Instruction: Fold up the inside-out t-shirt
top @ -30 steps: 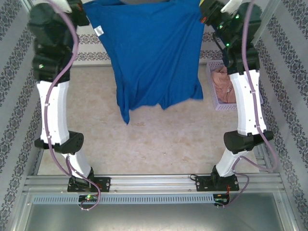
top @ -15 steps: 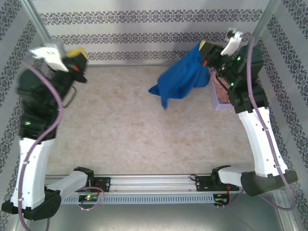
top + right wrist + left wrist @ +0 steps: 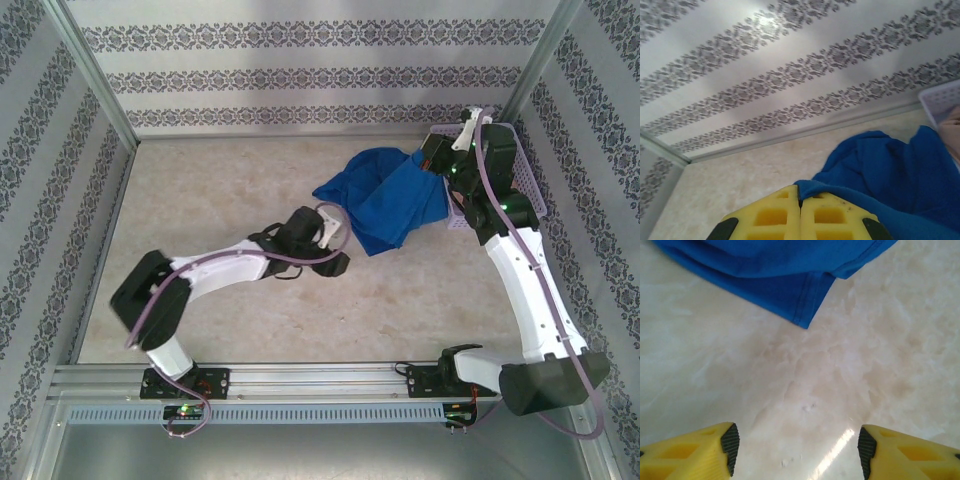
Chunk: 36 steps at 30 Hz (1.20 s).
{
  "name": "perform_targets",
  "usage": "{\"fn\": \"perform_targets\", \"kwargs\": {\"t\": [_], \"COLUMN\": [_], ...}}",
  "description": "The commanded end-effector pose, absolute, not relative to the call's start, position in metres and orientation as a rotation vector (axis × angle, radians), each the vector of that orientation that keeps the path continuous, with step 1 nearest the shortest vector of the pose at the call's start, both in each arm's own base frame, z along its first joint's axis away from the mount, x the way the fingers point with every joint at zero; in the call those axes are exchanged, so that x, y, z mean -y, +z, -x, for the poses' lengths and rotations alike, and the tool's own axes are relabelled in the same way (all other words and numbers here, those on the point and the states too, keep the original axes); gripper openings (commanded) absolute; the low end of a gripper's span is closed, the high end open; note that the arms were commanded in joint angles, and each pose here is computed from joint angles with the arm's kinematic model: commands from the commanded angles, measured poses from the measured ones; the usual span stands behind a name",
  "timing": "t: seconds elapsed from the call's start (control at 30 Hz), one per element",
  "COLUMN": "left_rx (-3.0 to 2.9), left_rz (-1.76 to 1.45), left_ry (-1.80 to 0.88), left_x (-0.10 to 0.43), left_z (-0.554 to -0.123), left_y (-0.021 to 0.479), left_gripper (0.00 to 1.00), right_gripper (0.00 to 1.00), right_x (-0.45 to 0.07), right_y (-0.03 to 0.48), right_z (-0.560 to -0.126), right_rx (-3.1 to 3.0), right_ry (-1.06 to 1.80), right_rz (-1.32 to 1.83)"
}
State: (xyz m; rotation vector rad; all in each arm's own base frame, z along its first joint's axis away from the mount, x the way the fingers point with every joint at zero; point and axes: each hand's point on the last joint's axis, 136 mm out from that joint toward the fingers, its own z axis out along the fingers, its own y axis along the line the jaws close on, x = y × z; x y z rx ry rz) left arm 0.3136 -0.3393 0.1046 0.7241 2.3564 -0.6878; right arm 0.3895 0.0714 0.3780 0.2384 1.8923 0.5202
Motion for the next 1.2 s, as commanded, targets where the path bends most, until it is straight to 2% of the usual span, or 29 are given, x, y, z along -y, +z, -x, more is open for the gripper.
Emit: {"fn": "perform_targets", "kwargs": {"t": [0.0, 0.23, 0.83, 0.97, 1.17], "left_rx": [-2.233, -2.266, -2.337, -2.373, -2.386], "left_rz": [-0.805, -0.994, -1.138, -1.143, -1.137], "left_ry": [-0.692, -0.542, -0.425, -0.425, -0.454], "left_x": [0.373, 0.415, 0.439, 0.439, 0.442], "left_z": [-0.341, -0.362, -0.377, -0.374, -0.373], "left_y": [0.114, 0.070, 0.013, 0.002, -0.007], "left_gripper": [0.68, 0.72, 0.68, 0.60, 0.34], "right_gripper": [0.00, 0.00, 0.00, 0.00, 0.00], "right_x": [-0.061, -0.051, -0.040, -0.038, -0.036], "right_y": [0.364, 0.350, 0.337, 0.336, 0.335], "right_z": [-0.400, -0.410, -0.418, -0.418, -0.417], "right_rx": [-1.911, -1.931, -1.939, -1.939, -1.937], "right_ry": [0.472, 0.479, 0.524, 0.529, 0.531], "right_rz": [-0.251, -0.287, -0.331, -0.336, -0.345]}}
